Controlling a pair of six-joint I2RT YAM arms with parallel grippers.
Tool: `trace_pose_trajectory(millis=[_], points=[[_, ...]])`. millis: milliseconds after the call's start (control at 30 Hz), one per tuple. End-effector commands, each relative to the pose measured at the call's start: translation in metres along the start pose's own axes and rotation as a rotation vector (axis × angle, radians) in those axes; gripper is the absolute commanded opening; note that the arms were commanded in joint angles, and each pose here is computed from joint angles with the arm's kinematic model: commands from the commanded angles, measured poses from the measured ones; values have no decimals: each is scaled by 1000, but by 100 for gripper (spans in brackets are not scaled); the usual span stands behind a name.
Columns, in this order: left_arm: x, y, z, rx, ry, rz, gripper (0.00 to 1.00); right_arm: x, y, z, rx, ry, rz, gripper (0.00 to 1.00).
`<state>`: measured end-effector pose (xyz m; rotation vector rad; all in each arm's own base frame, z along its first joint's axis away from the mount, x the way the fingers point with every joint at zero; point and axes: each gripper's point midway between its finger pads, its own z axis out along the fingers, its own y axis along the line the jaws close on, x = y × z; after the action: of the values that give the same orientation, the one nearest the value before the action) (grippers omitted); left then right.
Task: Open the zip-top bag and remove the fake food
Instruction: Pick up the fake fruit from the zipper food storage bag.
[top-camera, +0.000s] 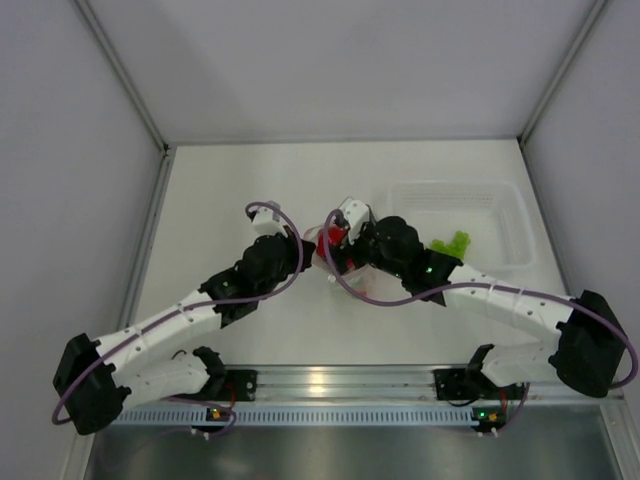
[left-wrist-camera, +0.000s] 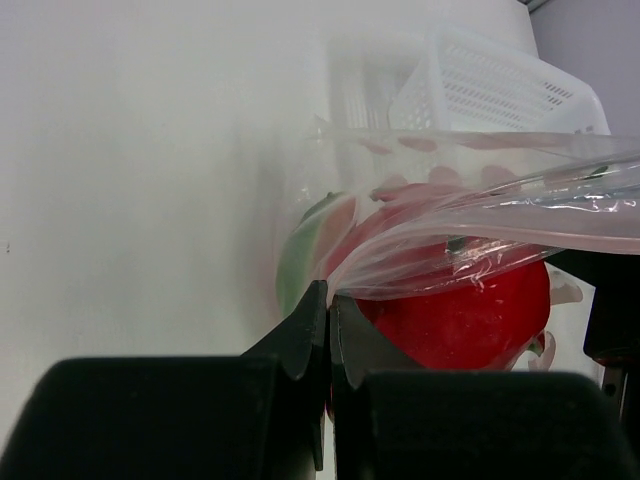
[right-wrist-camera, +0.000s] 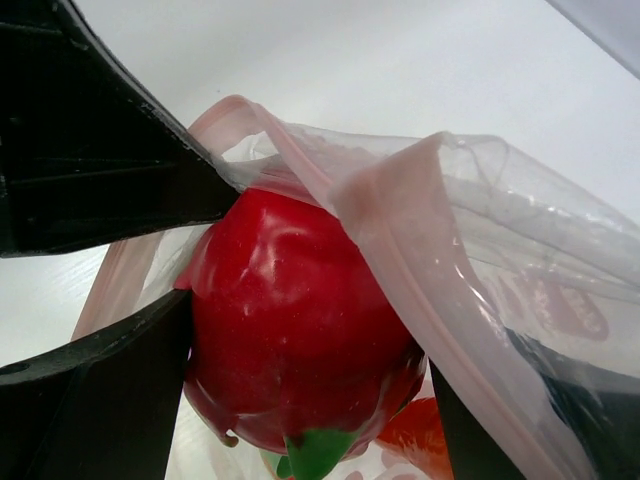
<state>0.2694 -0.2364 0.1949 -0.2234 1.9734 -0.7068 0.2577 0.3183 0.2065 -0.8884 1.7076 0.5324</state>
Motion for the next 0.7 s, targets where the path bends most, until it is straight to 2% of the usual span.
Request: trace_pose_trajectory(millis=[0,167,367,500,667], points=[[-6,88,-7,-360,-23,144,0,-116,30,-23,-203,-311,-95,0],[-42,81,-11,-382,-114,118,0,-89,46,-22,-308,-219,-153,0],[-57,95,-8,-430,-145,55,0,-85,61,-34,-404,-221,-192,0],[-45,97,0,-428,-94,63,0,-96,63,-42,-404,-316,-194,0],[-17,101,7,-412,-2,61,0,-123,60,-60,-368,-504,-176,0]])
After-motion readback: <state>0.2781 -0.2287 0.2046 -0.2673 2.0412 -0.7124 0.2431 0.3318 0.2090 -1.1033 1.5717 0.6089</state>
